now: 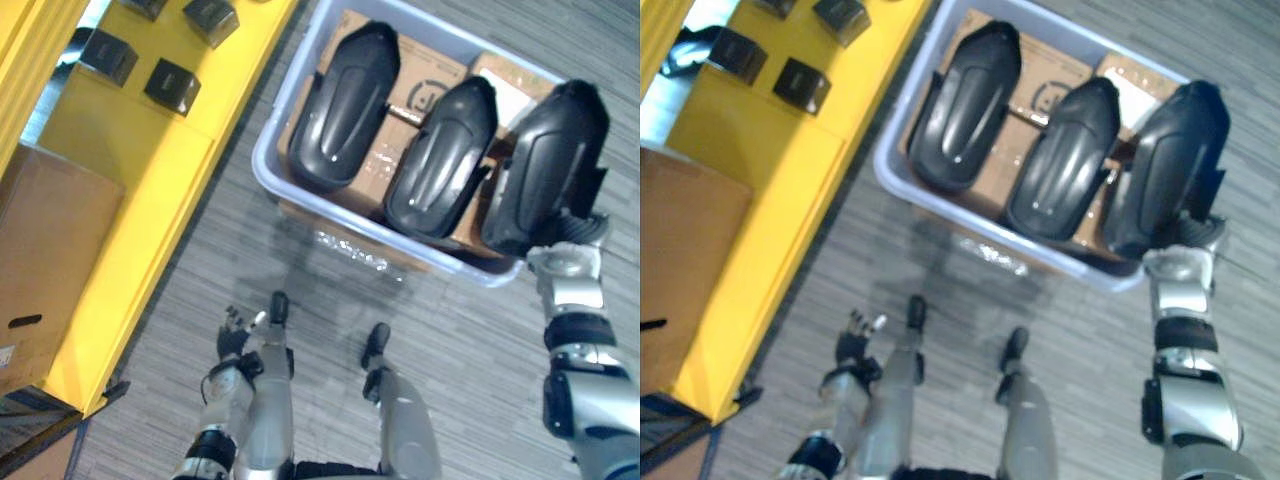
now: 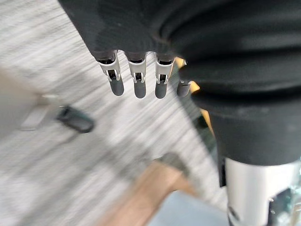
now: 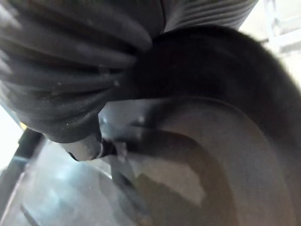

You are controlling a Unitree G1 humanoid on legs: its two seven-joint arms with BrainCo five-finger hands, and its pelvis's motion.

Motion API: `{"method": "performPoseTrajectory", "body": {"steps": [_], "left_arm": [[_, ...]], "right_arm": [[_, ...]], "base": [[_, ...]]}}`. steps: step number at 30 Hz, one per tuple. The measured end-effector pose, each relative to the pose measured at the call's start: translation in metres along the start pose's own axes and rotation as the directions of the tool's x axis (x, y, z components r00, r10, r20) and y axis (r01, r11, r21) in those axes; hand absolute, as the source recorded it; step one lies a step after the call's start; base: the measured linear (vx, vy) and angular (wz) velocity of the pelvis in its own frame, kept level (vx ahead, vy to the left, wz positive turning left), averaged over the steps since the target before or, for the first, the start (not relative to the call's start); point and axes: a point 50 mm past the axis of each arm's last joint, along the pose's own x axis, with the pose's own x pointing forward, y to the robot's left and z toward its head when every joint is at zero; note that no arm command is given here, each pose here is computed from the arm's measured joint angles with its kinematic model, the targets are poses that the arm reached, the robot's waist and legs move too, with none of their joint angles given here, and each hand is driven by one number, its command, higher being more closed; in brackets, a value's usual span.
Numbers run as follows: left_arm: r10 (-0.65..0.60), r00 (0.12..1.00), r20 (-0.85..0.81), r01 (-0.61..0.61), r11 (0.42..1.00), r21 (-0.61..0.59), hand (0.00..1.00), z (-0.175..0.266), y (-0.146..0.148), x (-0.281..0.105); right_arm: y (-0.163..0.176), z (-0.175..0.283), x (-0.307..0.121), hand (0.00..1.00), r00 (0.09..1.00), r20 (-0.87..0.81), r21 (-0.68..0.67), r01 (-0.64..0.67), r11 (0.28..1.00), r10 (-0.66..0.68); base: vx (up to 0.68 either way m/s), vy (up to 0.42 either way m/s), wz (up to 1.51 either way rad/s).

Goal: Walk over and take plastic housings, then place them on the shelf

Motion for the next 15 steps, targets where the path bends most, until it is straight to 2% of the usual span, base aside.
{"method": "performPoseTrajectory", "body": {"steps": [4,8,10,13,15], "left_arm": [[0.109,0.963,0.246,-0.093,0.993,-0.076,0.0,0.068,0.01,0.001],[0.152,0.884,0.442,-0.13,0.988,-0.079,0.0,0.13,0.024,-0.005],[0.11,0.852,0.512,-0.106,0.994,-0.037,0.0,0.151,0.018,-0.013],[-0.019,0.824,0.566,-0.014,0.998,0.054,0.0,0.169,0.003,-0.025],[-0.166,0.825,0.541,0.107,0.985,0.139,0.0,0.168,-0.015,-0.03]], "right_arm": [[-0.024,-0.007,-0.001,1.0,0.994,0.008,0.046,0.111,0.993,-0.111],[-0.051,-0.018,-0.005,1.0,0.966,0.016,0.07,0.256,0.964,-0.257],[-0.059,-0.015,-0.012,1.0,0.946,0.069,0.079,0.31,0.947,-0.315],[-0.063,0.005,-0.029,1.0,0.909,0.233,0.1,0.33,0.939,-0.345],[-0.061,0.025,-0.039,1.0,0.865,0.365,0.121,0.322,0.939,-0.344]], "base": [[0.06,0.008,0.03],[0.12,0.011,0.11],[0.13,0.014,0.08],[0.12,-0.002,0.07],[0.07,-0.014,-0.05]]}}
